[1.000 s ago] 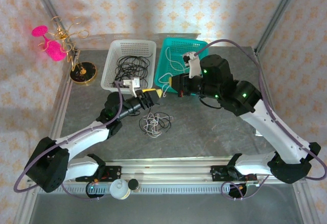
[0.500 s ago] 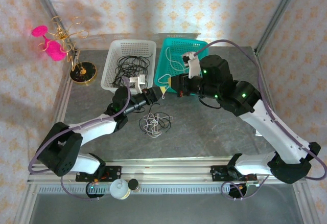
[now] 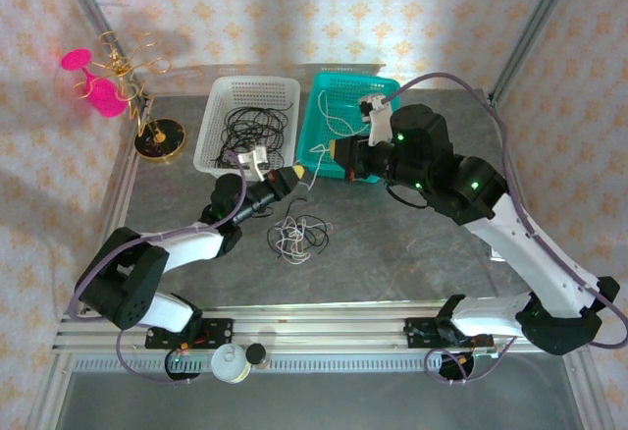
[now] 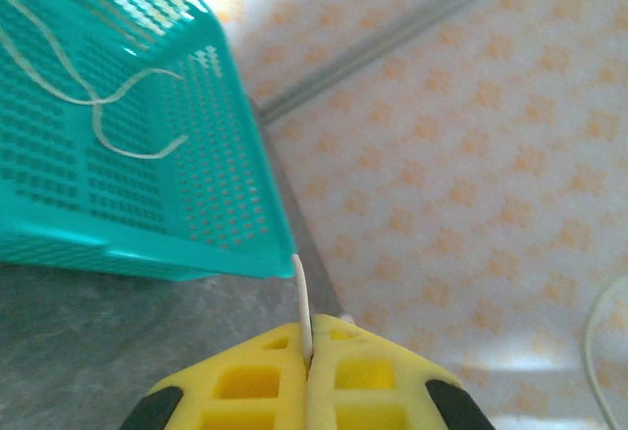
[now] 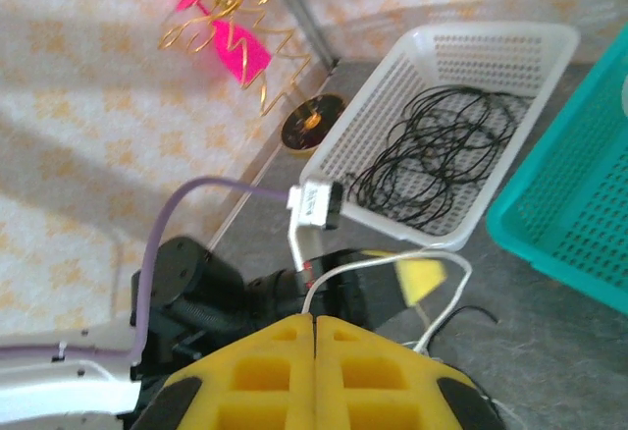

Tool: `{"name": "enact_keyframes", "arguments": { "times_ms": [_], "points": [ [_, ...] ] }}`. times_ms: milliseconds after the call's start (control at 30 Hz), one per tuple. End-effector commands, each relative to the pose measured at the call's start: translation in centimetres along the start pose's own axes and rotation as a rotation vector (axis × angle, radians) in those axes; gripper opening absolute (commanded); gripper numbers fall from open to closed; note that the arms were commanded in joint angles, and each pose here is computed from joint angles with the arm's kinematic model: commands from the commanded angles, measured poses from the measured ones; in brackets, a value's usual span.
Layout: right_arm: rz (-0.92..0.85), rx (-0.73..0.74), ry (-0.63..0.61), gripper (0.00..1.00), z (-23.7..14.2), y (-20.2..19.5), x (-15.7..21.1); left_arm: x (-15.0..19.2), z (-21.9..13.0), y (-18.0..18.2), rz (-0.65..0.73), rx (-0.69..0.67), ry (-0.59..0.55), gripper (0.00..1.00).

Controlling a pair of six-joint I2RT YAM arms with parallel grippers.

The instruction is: Untangle the cables

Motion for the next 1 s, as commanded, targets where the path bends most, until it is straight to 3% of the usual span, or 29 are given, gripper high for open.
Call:
{"name": "enact_keyframes", "arguments": {
  "times_ms": [0, 267, 433, 600, 967],
  "points": [
    [-0.033, 0.099, -0.092, 0.0, -2.5, -0.4, -1.7, -1.2, -1.4, 0.3, -0.056, 0.081, -0.135, 0.0],
    [-0.058, 0.235, -0.068, 0.0, -3.9, -1.3, -1.6, -2.6, -3.4, 0.7, -0.067, 0.142, -0.243, 0.0],
    [-0.081, 0.358, -0.018, 0.0, -4.3, -2.3, -0.7, -4.4, -4.5, 0.7, -0.007, 0.059, -0.302, 0.0],
    [-0.066, 0.369, -0.022, 0.0, -5.2, -2.5, -0.2, -5.9, -6.0, -0.1, 0.058, 0.018, -0.364, 0.0],
    [-0.042, 0.427, 0.026, 0.0, -4.8, -3.3, 1.2, -8.3, -7.9, -0.8, 0.034, -0.005, -0.459, 0.0]
  ]
}}
Point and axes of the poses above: each hand's point on the last joint's axis, 136 mm out from that joint toward the fingers, its own z axis out along the fingers, its own y axis along the line the jaws close on, x = y × z, the point moved 10 cm from there along -z, back along the fingers, and after that the axes turned 9 degrees about -z, right-handed, at the moved point
